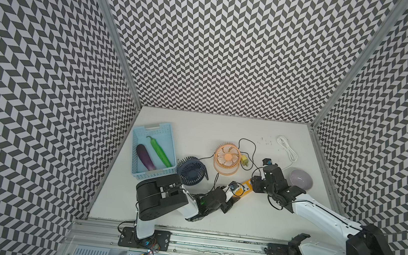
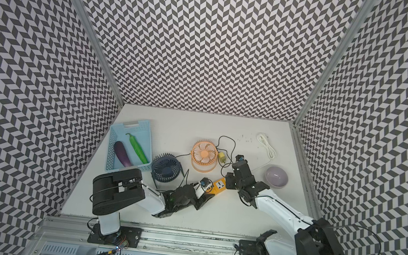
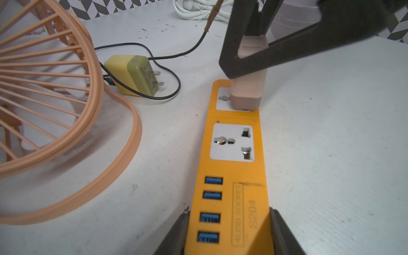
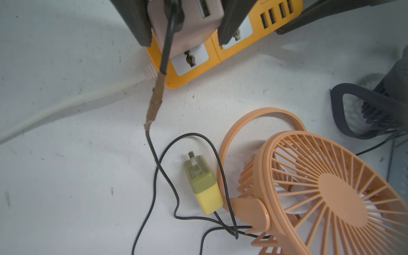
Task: Unplug the desk fan from the power strip
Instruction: Remove the plug from the socket.
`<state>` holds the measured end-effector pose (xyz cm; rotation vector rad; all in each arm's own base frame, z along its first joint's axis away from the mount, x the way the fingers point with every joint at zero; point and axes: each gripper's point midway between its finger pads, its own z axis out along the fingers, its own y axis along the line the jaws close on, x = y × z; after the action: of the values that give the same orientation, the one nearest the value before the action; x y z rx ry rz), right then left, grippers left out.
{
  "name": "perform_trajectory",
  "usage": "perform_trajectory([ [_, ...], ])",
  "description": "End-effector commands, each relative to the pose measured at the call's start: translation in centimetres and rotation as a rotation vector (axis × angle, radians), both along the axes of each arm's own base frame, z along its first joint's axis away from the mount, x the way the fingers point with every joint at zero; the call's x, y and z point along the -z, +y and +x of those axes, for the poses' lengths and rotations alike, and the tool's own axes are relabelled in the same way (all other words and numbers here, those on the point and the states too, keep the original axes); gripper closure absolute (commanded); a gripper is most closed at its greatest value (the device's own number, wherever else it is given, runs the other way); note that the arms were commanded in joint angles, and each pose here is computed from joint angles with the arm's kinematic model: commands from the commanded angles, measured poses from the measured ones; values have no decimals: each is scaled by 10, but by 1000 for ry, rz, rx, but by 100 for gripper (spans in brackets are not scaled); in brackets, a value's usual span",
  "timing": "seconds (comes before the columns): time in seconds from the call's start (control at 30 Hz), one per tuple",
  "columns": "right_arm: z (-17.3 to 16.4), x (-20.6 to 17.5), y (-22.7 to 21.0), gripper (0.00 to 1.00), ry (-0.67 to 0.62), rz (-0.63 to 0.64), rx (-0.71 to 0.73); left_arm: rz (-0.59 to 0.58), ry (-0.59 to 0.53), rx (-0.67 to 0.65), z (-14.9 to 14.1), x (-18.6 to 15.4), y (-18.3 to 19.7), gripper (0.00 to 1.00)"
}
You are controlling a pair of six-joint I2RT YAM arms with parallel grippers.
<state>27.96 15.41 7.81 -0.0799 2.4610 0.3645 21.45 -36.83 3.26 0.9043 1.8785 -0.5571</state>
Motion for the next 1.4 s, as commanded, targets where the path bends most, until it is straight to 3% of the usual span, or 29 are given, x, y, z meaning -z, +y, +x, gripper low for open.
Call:
perform_trajectory([
  [0.0, 10, -26, 20, 70, -94, 115, -41, 134, 77, 47, -18, 39, 12, 69],
  [0.33, -7, -28, 48, 71, -131, 71, -134, 135, 80, 45, -17, 41, 11, 68],
  [0.77, 14, -32, 22, 72, -98, 167, -49, 142, 76, 40, -16, 41, 13, 69],
  [1.17, -6, -29, 53, 74, -125, 94, -145, 141, 77, 42, -16, 42, 11, 69],
  [1.37, -1, -30, 42, 75, -118, 107, -93, 143, 77, 39, -16, 42, 12, 69],
])
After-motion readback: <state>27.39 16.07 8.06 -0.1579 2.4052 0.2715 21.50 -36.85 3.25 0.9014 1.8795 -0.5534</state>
